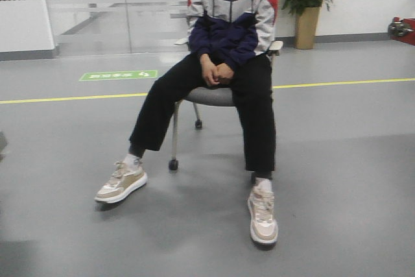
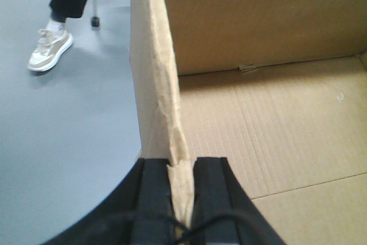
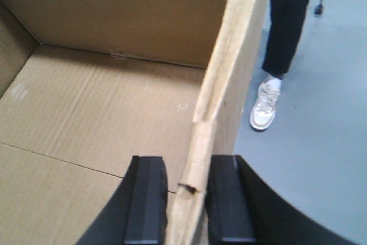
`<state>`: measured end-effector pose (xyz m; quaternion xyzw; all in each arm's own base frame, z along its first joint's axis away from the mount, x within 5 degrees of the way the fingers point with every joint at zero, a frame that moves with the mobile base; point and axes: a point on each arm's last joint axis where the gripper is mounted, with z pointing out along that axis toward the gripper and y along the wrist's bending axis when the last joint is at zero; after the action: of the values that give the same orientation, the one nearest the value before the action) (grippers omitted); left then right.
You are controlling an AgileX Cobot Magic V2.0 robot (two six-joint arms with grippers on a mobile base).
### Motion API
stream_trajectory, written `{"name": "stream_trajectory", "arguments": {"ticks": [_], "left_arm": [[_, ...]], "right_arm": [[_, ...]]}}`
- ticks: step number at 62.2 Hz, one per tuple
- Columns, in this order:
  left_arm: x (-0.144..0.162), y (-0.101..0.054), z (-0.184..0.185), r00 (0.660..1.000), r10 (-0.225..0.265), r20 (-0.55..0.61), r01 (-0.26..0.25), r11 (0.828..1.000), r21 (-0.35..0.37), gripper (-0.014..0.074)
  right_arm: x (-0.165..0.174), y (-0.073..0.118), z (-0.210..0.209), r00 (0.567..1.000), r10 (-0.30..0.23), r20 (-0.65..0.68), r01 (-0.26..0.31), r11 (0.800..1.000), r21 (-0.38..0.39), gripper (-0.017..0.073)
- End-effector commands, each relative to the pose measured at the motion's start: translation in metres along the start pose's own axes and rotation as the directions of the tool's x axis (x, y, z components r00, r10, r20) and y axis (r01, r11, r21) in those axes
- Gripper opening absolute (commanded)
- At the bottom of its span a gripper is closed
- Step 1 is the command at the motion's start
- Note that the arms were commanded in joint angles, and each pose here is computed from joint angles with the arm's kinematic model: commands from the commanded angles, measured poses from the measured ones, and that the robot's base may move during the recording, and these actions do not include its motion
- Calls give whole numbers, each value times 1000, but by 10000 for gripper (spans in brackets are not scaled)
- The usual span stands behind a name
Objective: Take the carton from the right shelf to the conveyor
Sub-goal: 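Hold the carton with both grippers while driving past the seated person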
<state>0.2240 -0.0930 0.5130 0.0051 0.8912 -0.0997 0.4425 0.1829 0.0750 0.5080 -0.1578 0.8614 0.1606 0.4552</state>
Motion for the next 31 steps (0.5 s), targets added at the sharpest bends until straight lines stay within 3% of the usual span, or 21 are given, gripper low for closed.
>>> {"name": "stream_trajectory", "arguments": {"ticks": [1, 31], "left_arm": [[-5, 2, -6, 999, 6, 54, -6, 1000, -9, -16], [-5, 2, -6, 999, 6, 54, -6, 1000, -9, -16]], "right_arm": [[-3, 1, -9, 998, -18, 53, 18, 1000, 1, -69], [-3, 1, -9, 998, -18, 53, 18, 1000, 1, -69]]}}
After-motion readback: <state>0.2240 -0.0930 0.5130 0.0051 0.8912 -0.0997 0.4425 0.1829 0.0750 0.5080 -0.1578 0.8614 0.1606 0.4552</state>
